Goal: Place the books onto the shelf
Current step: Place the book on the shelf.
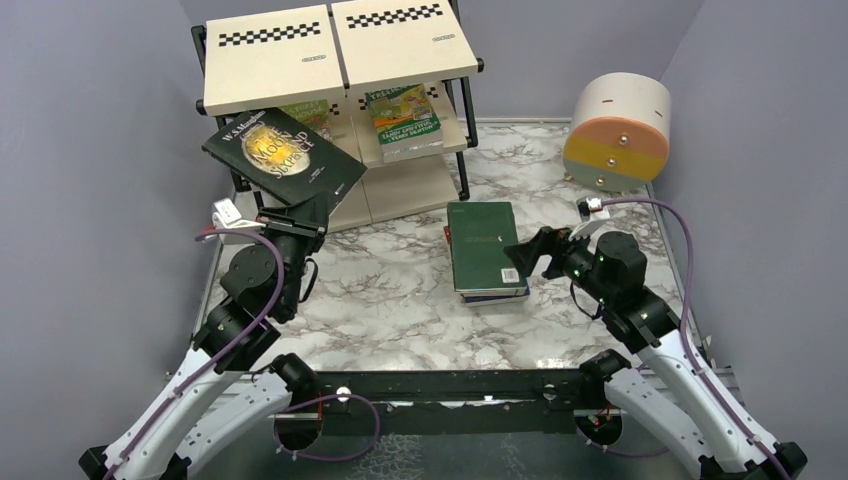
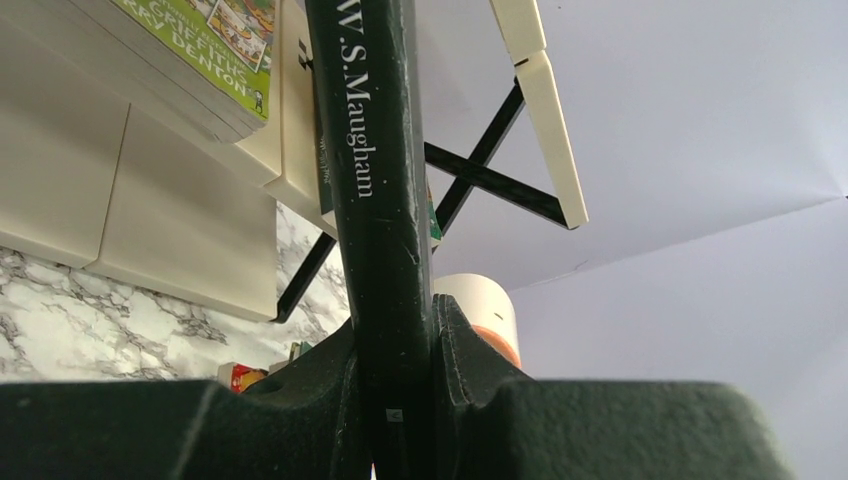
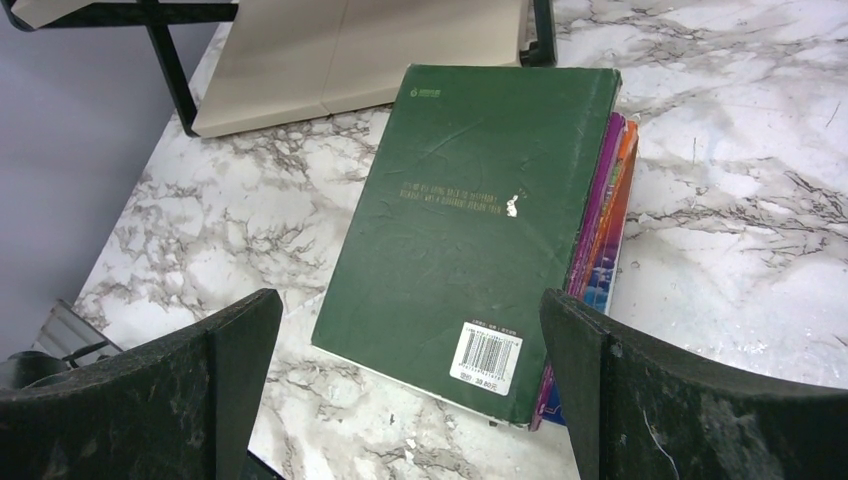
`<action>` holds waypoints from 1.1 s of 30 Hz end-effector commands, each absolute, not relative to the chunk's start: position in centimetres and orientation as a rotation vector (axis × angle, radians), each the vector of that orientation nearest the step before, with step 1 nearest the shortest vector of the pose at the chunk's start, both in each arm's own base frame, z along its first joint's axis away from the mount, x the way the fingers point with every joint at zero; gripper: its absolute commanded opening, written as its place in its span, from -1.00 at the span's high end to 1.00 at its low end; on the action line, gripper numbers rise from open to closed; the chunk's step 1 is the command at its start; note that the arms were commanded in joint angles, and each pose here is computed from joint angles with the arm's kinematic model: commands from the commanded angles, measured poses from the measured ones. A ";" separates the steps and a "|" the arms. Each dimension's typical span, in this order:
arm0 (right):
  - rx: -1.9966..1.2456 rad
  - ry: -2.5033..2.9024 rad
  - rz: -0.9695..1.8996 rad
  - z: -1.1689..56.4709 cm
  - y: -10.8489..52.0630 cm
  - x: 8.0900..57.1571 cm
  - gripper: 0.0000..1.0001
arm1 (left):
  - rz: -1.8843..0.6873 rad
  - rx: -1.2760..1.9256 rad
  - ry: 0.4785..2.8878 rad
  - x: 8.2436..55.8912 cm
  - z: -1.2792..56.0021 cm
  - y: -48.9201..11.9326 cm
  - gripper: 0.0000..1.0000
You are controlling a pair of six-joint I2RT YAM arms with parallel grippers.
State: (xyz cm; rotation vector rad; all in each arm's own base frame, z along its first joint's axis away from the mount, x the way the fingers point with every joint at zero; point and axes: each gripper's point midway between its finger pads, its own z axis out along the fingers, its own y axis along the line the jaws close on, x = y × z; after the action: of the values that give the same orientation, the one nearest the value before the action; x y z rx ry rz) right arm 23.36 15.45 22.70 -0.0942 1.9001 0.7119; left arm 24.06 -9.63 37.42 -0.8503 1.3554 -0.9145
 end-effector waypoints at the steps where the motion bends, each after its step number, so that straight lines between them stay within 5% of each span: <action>1: -0.128 1.872 0.736 22.9 16.0 23.2 -0.99 | -1.065 -0.918 1.182 23.7 42.1 -9.1 1.00; 33: -0.153 1.877 0.717 21.5 15.6 22.6 -0.99 | -1.221 -0.840 1.201 34.8 42.7 -12.3 1.00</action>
State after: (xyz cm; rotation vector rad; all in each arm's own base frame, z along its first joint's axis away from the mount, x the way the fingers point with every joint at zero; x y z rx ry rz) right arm 22.52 15.30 21.32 -0.1253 1.9002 0.7141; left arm 35.12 -12.36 33.30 -0.9767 1.4045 -0.9868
